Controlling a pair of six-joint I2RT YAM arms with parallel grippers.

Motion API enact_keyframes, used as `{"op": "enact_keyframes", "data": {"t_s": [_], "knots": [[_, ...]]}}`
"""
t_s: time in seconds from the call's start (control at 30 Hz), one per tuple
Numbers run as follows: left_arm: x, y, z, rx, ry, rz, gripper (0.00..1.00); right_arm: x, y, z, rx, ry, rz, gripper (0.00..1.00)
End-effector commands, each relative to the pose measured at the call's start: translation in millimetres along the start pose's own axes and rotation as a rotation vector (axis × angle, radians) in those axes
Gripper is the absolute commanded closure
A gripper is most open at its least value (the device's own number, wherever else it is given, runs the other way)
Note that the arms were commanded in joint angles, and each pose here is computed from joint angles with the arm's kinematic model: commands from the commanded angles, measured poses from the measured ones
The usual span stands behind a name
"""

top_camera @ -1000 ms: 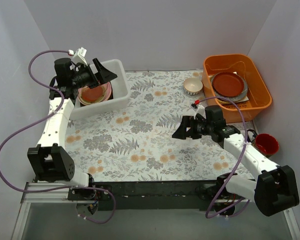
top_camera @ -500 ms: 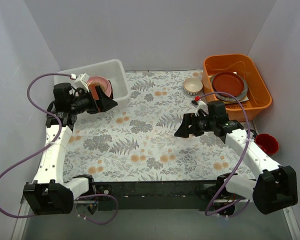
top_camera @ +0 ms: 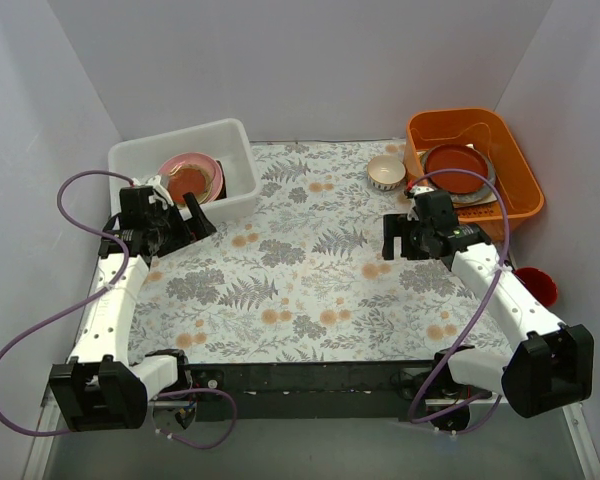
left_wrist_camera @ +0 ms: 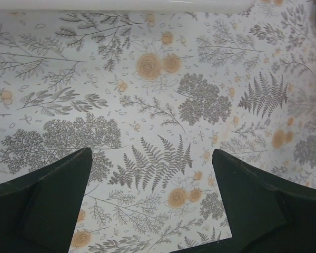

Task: Place the plates into the plastic bin on the countertop
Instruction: Reset both arms

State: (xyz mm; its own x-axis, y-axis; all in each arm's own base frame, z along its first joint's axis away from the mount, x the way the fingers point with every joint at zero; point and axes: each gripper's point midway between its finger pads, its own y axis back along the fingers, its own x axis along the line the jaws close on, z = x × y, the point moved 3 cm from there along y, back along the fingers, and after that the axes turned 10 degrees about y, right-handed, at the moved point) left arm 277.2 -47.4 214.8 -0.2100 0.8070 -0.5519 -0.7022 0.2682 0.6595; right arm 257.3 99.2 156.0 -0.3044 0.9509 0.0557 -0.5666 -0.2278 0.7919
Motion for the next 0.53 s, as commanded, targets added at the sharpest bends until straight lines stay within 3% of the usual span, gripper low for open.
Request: {"op": "enact_keyframes", "data": {"t_s": [0.0, 0.27, 0.5], "knots": [[24, -2, 8, -0.086, 0.049, 0.156, 0.02, -24, 17, 23, -0.103, -0.025, -0.171, 0.02], [34, -6, 8, -0.109, 0.061, 0.203, 0.02, -24, 22, 24, -0.139, -0.034, -0.174, 0.02], [8, -8, 1, -0.072, -0.009, -0.002, 0.02, -12, 19, 18, -0.135, 0.004, -0.083, 0.02]]}}
